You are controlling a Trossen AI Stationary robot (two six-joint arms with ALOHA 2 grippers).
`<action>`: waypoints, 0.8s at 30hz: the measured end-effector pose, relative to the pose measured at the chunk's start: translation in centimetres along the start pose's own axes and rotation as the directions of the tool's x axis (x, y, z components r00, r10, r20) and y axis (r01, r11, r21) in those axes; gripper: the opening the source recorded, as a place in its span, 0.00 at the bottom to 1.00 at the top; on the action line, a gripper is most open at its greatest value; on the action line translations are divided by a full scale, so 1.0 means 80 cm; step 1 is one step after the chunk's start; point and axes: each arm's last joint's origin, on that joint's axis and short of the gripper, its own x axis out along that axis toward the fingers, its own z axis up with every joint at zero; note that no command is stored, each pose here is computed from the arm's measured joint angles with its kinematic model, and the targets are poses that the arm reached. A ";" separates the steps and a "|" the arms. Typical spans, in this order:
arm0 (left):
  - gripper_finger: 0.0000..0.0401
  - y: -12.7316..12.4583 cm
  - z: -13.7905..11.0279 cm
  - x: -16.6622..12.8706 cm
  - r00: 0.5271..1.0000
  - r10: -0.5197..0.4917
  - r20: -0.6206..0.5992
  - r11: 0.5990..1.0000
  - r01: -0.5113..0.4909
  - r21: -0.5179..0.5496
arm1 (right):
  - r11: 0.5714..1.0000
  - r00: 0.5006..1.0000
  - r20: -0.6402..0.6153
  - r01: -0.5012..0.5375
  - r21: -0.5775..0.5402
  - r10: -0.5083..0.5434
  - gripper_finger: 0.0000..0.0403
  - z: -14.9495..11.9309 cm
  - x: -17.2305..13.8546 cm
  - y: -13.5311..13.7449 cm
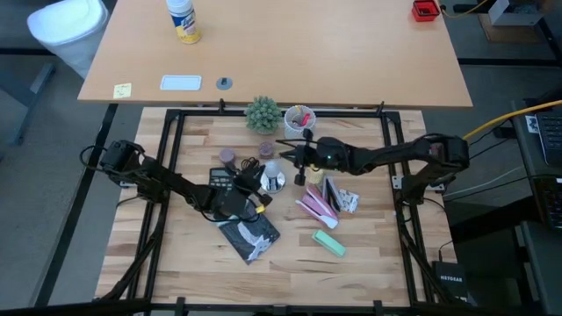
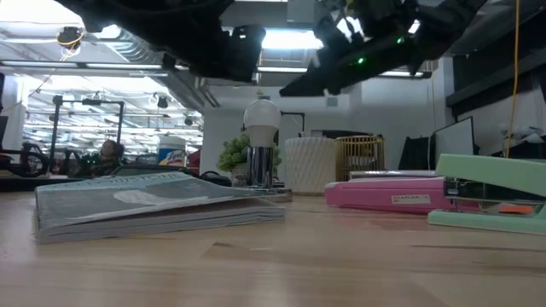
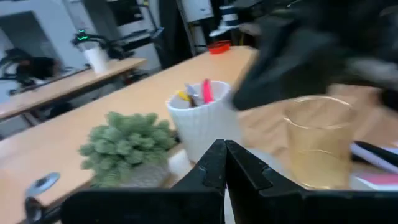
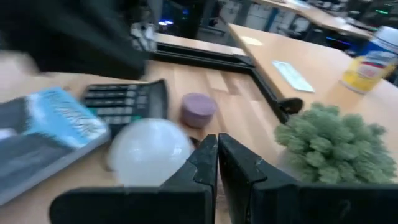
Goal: Screw lightbulb
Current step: Remove the lightbulb from the lamp
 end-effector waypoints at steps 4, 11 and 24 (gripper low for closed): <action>0.00 0.008 0.000 0.017 0.999 0.051 -0.011 0.999 -0.050 0.016 | 0.992 0.992 0.024 -0.123 0.015 0.123 0.05 0.013 -0.013 0.018; 0.00 0.020 -0.006 0.047 0.998 0.019 -0.056 0.999 -0.017 0.042 | 0.977 0.977 -0.006 -0.214 0.013 0.214 0.05 0.008 -0.013 0.055; 0.00 0.016 -0.020 0.039 0.989 -0.076 -0.126 0.997 0.079 0.022 | 0.997 0.993 -0.091 -0.080 0.020 0.081 0.05 -0.028 0.011 0.044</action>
